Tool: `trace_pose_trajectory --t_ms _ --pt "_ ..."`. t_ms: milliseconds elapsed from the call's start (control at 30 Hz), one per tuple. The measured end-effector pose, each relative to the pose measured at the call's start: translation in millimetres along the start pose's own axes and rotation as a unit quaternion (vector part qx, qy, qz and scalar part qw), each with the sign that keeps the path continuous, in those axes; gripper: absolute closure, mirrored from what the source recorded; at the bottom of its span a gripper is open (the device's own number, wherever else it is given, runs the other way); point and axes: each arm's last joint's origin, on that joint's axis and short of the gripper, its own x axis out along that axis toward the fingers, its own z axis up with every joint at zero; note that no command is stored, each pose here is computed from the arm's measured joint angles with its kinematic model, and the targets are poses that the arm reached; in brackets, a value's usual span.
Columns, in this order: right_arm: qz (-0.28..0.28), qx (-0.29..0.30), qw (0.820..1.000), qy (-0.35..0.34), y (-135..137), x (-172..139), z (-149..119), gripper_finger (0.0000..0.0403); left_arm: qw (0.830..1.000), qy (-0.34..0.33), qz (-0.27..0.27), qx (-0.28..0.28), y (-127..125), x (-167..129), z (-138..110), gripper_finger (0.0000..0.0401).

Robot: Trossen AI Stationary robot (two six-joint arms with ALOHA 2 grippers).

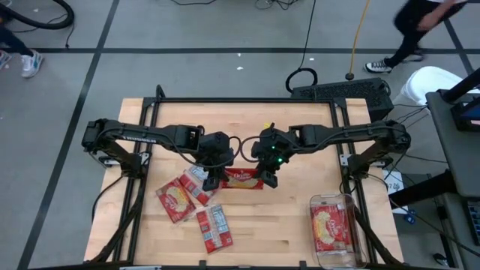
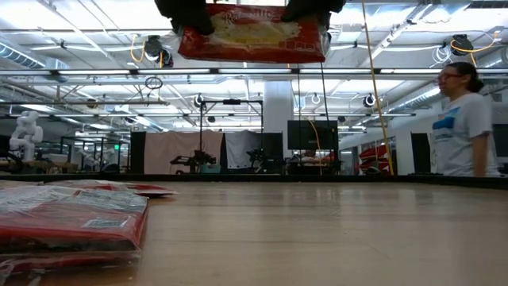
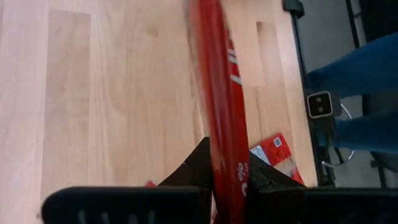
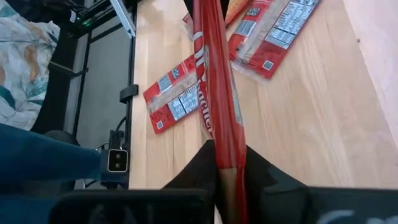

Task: Sort popcorn bags into baskets
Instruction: Put the popcorn bag into the transparent bin

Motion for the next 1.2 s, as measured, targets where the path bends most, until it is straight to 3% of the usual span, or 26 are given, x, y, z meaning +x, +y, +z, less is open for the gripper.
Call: trace_pose_trajectory --t_ms 167,433,567,700,933,1067,1200 --pt "-0.001 0.031 1.000 -0.001 2.5 -6.4 -1.9 0.0385 0.998 -0.010 0.043 -0.053 -0.2 0.5 0.2 0.0340" --pt "-0.024 0.089 0.995 0.025 9.7 -39.0 -18.0 0.0393 0.982 -0.045 0.116 -0.144 -3.3 -15.5 -3.1 0.0156" --pt "-0.049 0.134 0.990 0.017 18.0 -63.0 -29.7 0.0391 0.972 -0.083 0.120 -0.183 -7.3 -30.8 -2.6 0.0106" --pt "-0.058 0.165 0.984 -0.018 31.0 -85.4 -39.4 0.0388 0.961 -0.164 0.103 -0.196 -17.1 -47.7 5.6 0.0106" --pt "-0.053 0.202 0.972 -0.111 50.0 -107.8 -52.6 0.0389 0.928 -0.334 0.045 -0.157 -32.1 -66.6 33.7 0.0155" --pt "-0.012 0.233 0.955 -0.185 54.2 -105.9 -60.5 0.0389 0.909 -0.387 0.025 -0.155 -35.3 -73.4 42.3 0.0171" --pt "0.039 0.242 0.931 -0.270 55.0 -97.8 -69.4 0.0389 0.902 -0.396 0.013 -0.172 -36.2 -74.2 43.5 0.0171"
